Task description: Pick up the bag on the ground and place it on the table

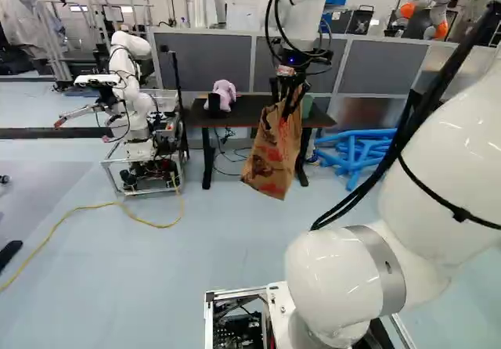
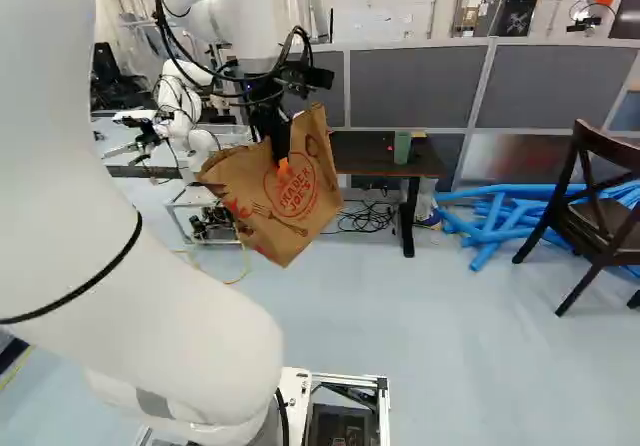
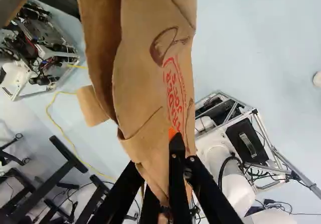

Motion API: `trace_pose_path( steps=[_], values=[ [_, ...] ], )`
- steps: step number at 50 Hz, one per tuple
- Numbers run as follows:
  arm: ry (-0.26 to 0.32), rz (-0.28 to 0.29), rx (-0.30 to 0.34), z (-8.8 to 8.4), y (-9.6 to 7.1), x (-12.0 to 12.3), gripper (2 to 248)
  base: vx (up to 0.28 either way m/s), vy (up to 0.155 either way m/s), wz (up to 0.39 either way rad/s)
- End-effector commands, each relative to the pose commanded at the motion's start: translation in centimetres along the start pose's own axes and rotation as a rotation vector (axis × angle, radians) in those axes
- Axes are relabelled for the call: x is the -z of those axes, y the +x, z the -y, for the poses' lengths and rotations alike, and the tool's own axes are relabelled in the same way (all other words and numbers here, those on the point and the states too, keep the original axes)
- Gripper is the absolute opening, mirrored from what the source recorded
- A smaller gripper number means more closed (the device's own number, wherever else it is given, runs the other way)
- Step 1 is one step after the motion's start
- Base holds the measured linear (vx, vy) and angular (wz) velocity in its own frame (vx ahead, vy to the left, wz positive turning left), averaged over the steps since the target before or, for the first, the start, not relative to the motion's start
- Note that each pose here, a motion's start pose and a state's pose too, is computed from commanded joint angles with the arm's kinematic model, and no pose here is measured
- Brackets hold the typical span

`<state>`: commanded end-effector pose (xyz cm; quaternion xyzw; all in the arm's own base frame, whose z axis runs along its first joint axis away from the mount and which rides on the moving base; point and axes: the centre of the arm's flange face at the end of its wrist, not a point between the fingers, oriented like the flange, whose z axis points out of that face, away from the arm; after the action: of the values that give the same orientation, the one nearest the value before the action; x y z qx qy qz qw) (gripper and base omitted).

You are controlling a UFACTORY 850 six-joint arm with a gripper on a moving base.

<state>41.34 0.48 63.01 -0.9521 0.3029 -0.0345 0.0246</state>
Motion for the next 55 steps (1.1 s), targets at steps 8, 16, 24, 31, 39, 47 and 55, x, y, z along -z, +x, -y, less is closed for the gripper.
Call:
trace_pose_path(
  steps=[8,16,24,31,39,47,55],
  values=[
    [0.0,0.0,0.0,0.0,0.0,0.0,21,0.172,0.0,-0.033],
    [0.0,0.0,0.0,0.0,0.0,0.0,21,0.156,-0.002,-0.023],
    [0.0,0.0,0.0,0.0,0.0,0.0,21,0.158,0.002,-0.012],
    [0.0,0.0,0.0,0.0,0.0,0.0,21,0.156,0.003,-0.013],
    [0.0,0.0,0.0,0.0,0.0,0.0,21,0.154,0.0,-0.019],
    [0.0,0.0,0.0,0.0,0.0,0.0,21,0.161,0.002,-0.013],
    [0.0,0.0,0.0,0.0,0.0,0.0,21,0.159,0.0,-0.012]
  ],
)
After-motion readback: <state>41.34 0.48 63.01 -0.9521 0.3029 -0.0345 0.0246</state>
